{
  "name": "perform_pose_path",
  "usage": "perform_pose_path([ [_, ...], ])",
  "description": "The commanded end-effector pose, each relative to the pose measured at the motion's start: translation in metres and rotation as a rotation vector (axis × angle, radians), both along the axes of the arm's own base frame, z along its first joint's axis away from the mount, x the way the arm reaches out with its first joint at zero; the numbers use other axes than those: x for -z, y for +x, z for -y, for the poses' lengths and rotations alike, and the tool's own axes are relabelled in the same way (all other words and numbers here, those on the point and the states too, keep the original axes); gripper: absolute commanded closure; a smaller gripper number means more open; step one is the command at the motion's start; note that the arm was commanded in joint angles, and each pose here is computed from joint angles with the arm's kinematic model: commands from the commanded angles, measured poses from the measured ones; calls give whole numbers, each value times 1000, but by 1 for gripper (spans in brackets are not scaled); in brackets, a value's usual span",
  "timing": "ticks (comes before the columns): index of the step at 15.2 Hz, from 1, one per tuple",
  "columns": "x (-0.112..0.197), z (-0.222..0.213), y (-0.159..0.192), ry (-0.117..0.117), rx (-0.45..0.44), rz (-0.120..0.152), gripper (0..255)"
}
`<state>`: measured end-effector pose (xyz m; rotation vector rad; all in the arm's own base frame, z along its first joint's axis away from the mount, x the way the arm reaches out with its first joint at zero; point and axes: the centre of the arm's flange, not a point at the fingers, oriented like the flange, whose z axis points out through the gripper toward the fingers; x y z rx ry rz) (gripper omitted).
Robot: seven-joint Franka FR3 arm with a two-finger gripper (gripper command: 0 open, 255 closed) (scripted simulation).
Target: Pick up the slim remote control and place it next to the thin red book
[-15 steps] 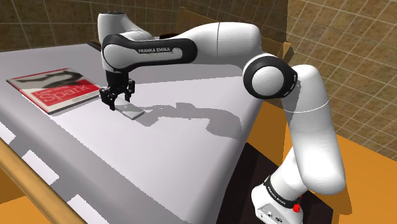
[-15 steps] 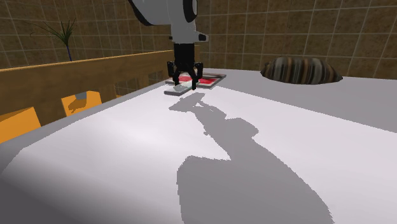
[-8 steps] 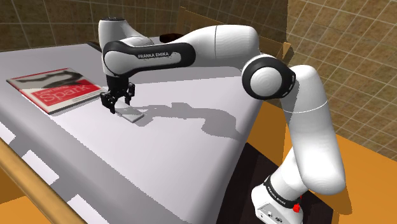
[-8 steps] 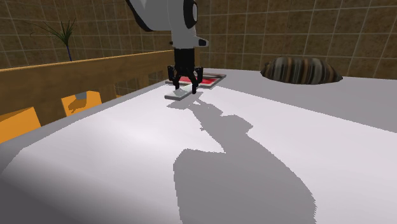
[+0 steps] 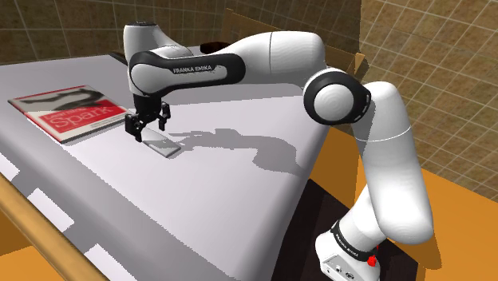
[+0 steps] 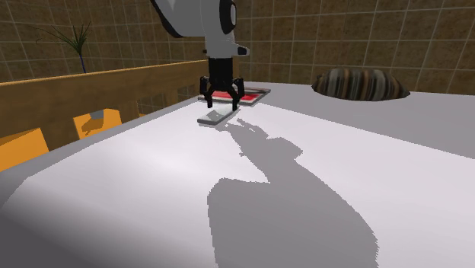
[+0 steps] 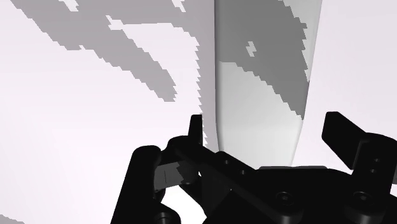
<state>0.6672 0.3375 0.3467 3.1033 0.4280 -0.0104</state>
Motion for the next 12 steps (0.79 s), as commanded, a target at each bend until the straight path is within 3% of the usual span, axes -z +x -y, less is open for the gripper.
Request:
perform_pose_path([
  [1,0,0,0,0,0,0,0],
  [5,-50,0,0,0,0,0,0],
  [12,-50,0,0,0,0,0,0],
])
